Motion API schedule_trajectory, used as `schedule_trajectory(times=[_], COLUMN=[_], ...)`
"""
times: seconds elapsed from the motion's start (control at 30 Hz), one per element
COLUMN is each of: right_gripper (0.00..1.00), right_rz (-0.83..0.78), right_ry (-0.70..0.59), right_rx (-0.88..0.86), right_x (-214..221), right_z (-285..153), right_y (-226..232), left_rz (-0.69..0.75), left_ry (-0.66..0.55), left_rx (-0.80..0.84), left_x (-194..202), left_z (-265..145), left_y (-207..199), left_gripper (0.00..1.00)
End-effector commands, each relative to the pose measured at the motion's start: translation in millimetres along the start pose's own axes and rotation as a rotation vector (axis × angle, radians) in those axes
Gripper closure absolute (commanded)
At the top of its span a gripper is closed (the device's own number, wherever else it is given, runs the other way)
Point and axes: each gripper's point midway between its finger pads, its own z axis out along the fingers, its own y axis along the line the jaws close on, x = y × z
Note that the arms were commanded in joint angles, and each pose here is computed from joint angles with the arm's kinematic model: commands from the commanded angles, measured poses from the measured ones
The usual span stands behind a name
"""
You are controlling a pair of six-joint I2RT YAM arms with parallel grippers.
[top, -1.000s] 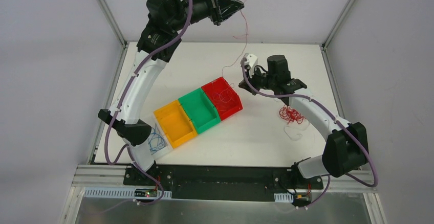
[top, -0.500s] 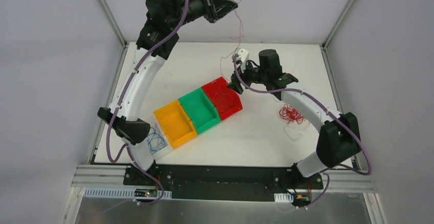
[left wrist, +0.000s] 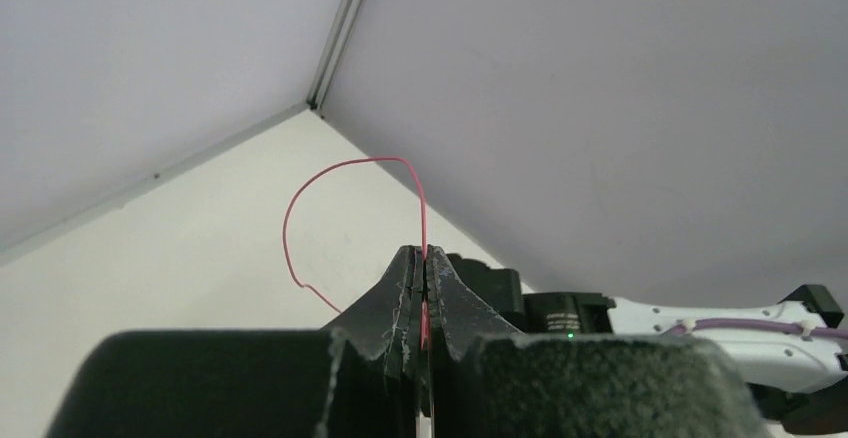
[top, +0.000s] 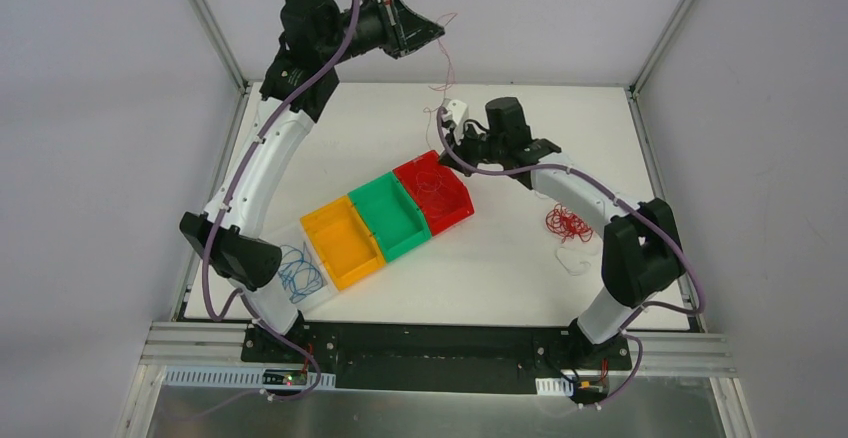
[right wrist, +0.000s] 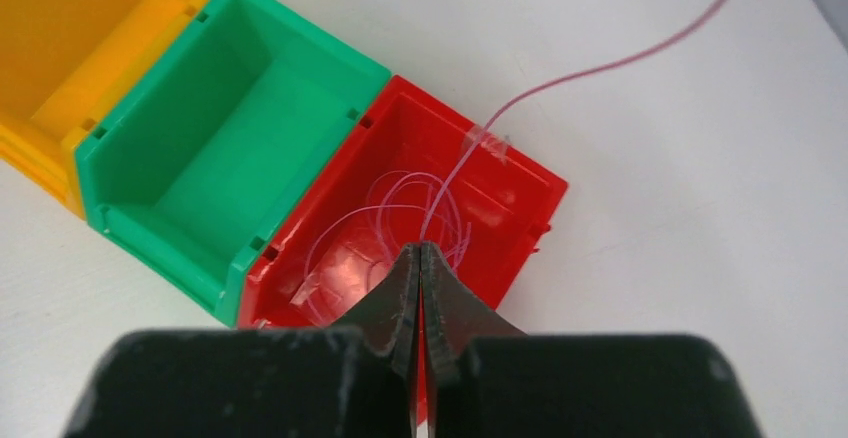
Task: Untangle the cables
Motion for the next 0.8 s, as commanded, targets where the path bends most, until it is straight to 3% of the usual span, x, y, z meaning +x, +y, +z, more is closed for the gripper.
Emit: schedule_trajectory(times=[0.0, 0.13, 0.37, 0.6, 0.77], right_gripper=[1.00, 1.00, 1.00, 0.91, 0.76], right_rz=[0.003, 0.050, 0.127, 0.185, 0.209], right_ry=[-0.033, 0.004, 0.064, 0.094, 0.111], right_rx=[-0.063, -0.069, 0.000, 0.043, 0.054], right_x=[-13, 6, 49, 64, 63], right_z=[-10, -5, 13, 8, 2], right_y=[32, 43, 36, 30, 29], left_rz=[-0.013, -0.032, -0.117, -0.181, -0.199], left_ry=[0.064, 0.172, 0.402, 0.543, 0.594], left_rx=[0.059, 0.055, -0.013, -0.089, -0.152], left_x=[24, 73, 196, 277, 308], left_z=[-15, -22, -49, -55, -55], left_y=[-2, 19, 70, 121, 149], left_gripper=[1.00, 1.00, 1.00, 1.00, 1.00])
